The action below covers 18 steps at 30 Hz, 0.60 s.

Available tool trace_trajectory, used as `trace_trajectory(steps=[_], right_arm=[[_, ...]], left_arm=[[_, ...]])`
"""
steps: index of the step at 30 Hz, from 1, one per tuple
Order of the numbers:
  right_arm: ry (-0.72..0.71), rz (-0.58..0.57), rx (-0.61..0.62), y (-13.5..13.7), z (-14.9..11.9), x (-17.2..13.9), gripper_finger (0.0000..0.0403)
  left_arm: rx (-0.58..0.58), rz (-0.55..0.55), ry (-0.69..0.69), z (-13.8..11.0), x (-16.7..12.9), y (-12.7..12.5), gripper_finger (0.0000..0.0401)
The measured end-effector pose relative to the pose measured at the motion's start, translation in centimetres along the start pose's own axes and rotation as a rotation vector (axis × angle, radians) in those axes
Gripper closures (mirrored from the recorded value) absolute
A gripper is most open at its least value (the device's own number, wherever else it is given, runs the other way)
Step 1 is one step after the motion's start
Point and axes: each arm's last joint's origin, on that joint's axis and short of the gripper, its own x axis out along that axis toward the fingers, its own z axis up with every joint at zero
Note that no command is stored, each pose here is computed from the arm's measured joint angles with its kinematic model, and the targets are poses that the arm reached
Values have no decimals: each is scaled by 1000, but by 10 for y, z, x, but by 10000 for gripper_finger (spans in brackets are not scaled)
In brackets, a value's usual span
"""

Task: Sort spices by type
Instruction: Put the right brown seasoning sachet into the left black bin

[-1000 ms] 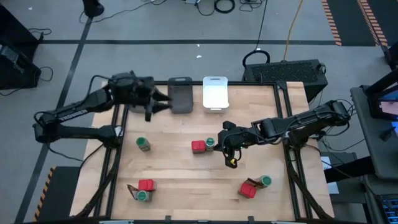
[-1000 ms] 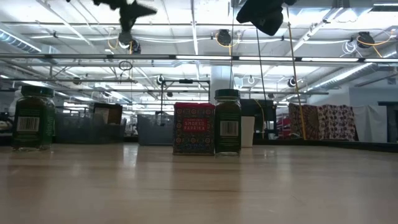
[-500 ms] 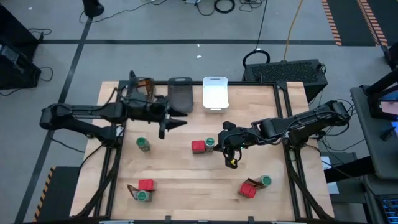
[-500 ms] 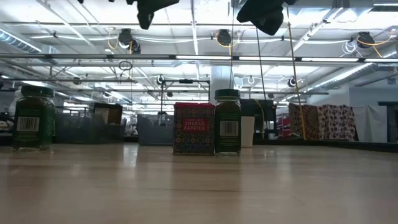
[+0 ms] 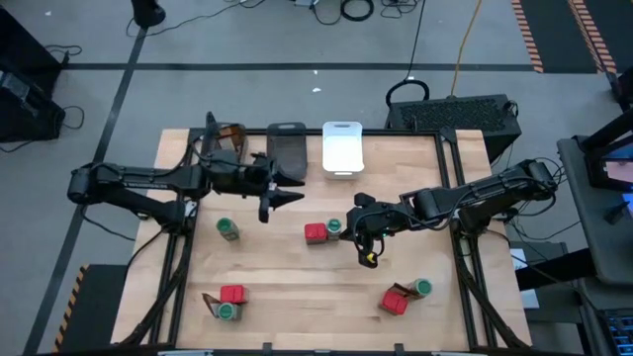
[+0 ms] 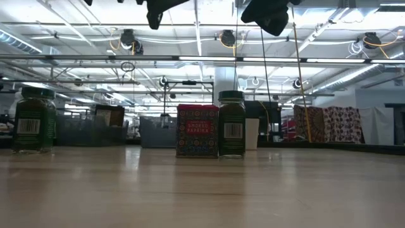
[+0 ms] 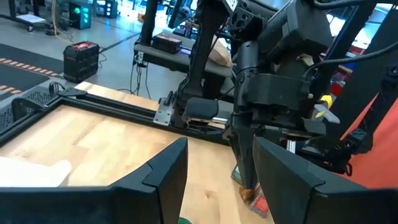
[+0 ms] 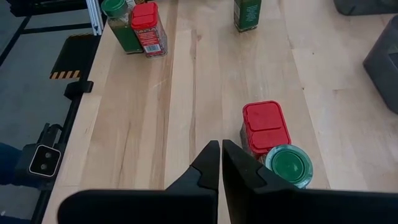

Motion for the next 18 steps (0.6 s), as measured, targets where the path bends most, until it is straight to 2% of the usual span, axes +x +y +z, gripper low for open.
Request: trace_trajectory(steps=[11, 18], right_arm=[[0, 0, 0, 0, 0, 0, 403], [0, 0, 0, 0, 0, 0, 403]], left_arm=[[18, -2, -24, 2, 0, -1, 214], [37, -48, 28, -6, 4, -12, 214]])
